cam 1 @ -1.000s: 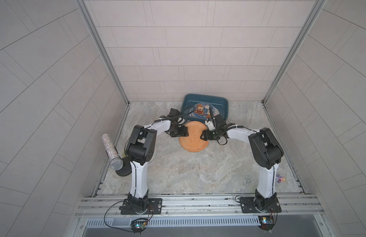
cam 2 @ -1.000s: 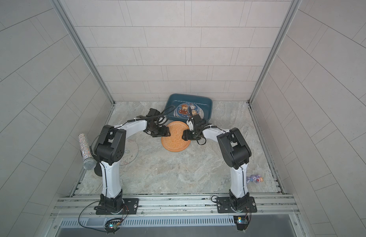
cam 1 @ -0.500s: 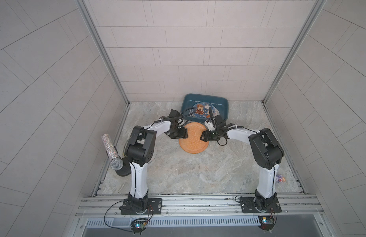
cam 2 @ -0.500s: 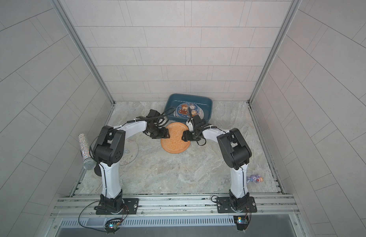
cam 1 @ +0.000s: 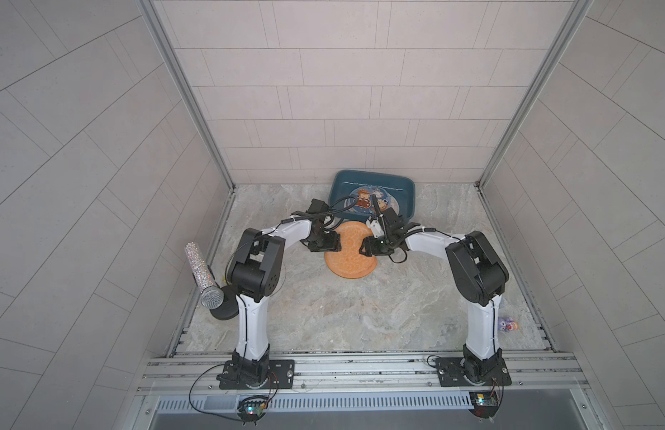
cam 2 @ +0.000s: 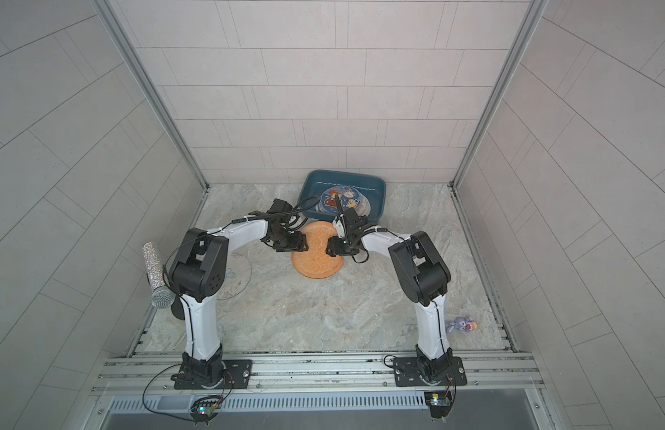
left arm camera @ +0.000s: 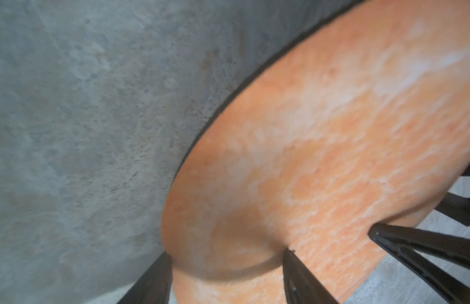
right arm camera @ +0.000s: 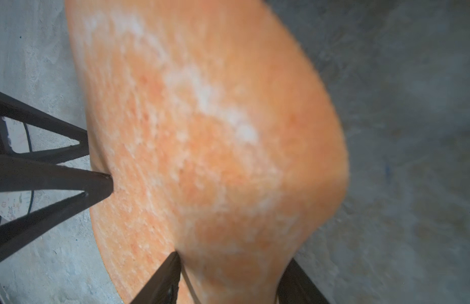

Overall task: Put the coasters into the storage box
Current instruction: Pick up the coaster from the center of the board.

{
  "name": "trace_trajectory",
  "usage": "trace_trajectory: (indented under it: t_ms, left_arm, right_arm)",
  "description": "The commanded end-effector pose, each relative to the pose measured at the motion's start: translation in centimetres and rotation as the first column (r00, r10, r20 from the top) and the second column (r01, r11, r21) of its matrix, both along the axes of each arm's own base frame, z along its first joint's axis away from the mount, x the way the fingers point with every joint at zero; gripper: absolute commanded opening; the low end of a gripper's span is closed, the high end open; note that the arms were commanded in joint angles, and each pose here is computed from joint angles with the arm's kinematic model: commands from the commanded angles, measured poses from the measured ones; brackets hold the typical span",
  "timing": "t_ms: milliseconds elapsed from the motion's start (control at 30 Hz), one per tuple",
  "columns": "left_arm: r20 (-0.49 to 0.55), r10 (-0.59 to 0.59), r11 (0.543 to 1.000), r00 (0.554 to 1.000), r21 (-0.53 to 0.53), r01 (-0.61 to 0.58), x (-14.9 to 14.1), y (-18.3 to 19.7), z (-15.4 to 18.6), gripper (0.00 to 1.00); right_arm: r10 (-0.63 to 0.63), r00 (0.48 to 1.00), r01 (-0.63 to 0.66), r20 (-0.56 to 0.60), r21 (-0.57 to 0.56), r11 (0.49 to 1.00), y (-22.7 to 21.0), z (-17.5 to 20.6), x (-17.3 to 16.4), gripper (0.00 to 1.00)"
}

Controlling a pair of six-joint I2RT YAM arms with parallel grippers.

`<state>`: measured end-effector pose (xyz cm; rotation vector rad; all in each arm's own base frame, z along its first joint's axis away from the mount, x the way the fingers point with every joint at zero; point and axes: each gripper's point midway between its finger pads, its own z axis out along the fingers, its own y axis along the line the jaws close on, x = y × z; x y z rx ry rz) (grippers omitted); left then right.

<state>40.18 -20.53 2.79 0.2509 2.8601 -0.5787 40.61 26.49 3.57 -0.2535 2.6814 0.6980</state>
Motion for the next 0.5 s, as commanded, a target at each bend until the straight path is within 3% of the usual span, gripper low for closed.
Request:
trace_trajectory:
  t_ms: [0, 233, 467]
  left_arm:
    - [-0.173, -0.043, 0.999, 0.984, 0.003, 0.044, -4.4, -1.0, -3.2, 0.69]
    - [-0.161, -0.037, 0.999, 0.986, 0.001, 0.038, -4.3, -0.9, -2.7, 0.69]
    - [-0.103, 0.021, 0.999, 0.994, -0.043, -0.026, -3.5, 0.0, -0.3, 0.78]
  right_arm:
    - [0.044, 0.98, -0.054, -0.194, -0.047, 0.997, 0.7, -5.4, -4.8, 0.53]
    - [0.023, 0.987, -0.031, -0.158, -0.047, 0.998, 0.1, -4.1, -4.2, 0.14]
    - [-0.029, 0.995, 0.03, -0.091, 0.009, 0.999, -1.8, 0.4, -3.5, 0.01]
